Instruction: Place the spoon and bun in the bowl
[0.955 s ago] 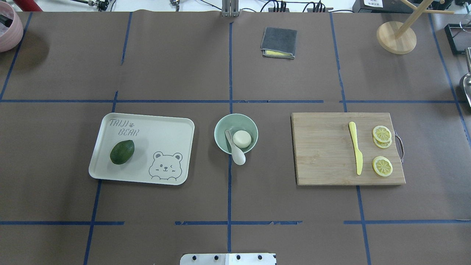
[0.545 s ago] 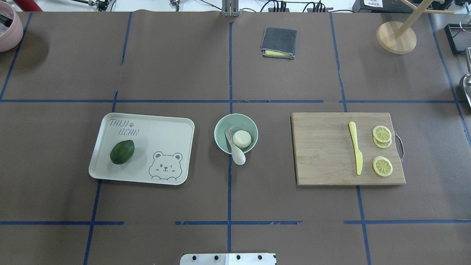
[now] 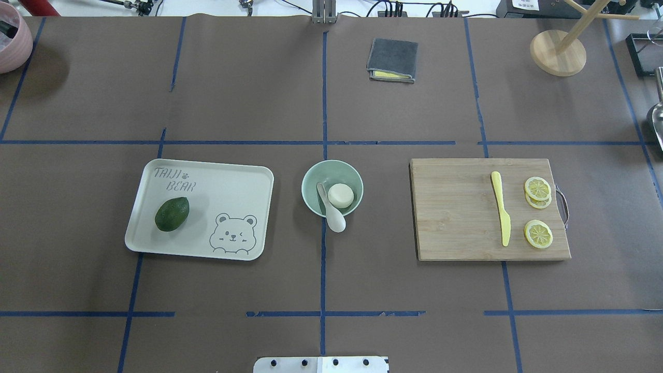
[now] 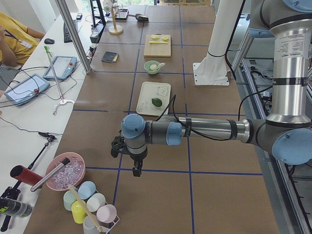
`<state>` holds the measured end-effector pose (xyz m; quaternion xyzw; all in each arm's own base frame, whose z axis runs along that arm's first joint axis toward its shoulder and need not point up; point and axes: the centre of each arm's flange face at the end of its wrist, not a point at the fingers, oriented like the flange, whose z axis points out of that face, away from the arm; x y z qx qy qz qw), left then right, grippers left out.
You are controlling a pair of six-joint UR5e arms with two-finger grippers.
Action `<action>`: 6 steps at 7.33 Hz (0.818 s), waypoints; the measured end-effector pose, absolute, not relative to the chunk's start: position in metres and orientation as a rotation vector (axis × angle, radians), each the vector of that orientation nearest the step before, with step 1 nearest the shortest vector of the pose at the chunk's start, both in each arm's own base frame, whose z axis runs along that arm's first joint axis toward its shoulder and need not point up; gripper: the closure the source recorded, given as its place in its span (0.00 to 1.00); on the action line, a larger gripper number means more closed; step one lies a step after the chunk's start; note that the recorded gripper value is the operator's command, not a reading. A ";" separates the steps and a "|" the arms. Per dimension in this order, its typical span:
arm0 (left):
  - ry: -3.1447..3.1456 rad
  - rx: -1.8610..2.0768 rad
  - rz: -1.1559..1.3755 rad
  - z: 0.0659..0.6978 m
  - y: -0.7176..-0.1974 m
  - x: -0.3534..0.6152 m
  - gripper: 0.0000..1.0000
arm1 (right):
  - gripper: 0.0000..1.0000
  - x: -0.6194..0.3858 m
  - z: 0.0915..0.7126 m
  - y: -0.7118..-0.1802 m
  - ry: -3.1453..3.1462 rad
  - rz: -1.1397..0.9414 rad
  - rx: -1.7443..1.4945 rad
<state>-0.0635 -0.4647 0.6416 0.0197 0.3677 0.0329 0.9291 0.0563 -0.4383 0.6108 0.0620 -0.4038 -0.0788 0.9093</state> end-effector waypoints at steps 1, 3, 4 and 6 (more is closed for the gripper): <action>0.753 0.043 0.069 0.641 -0.465 -0.063 0.00 | 0.00 0.056 0.610 -0.439 -0.833 -0.163 0.129; 0.754 0.047 0.072 0.640 -0.465 -0.063 0.00 | 0.00 0.056 0.609 -0.439 -0.834 -0.164 0.132; 0.754 0.049 0.073 0.640 -0.466 -0.063 0.00 | 0.00 0.056 0.609 -0.439 -0.833 -0.164 0.132; 0.755 0.054 0.076 0.639 -0.466 -0.063 0.00 | 0.00 0.056 0.609 -0.439 -0.832 -0.166 0.135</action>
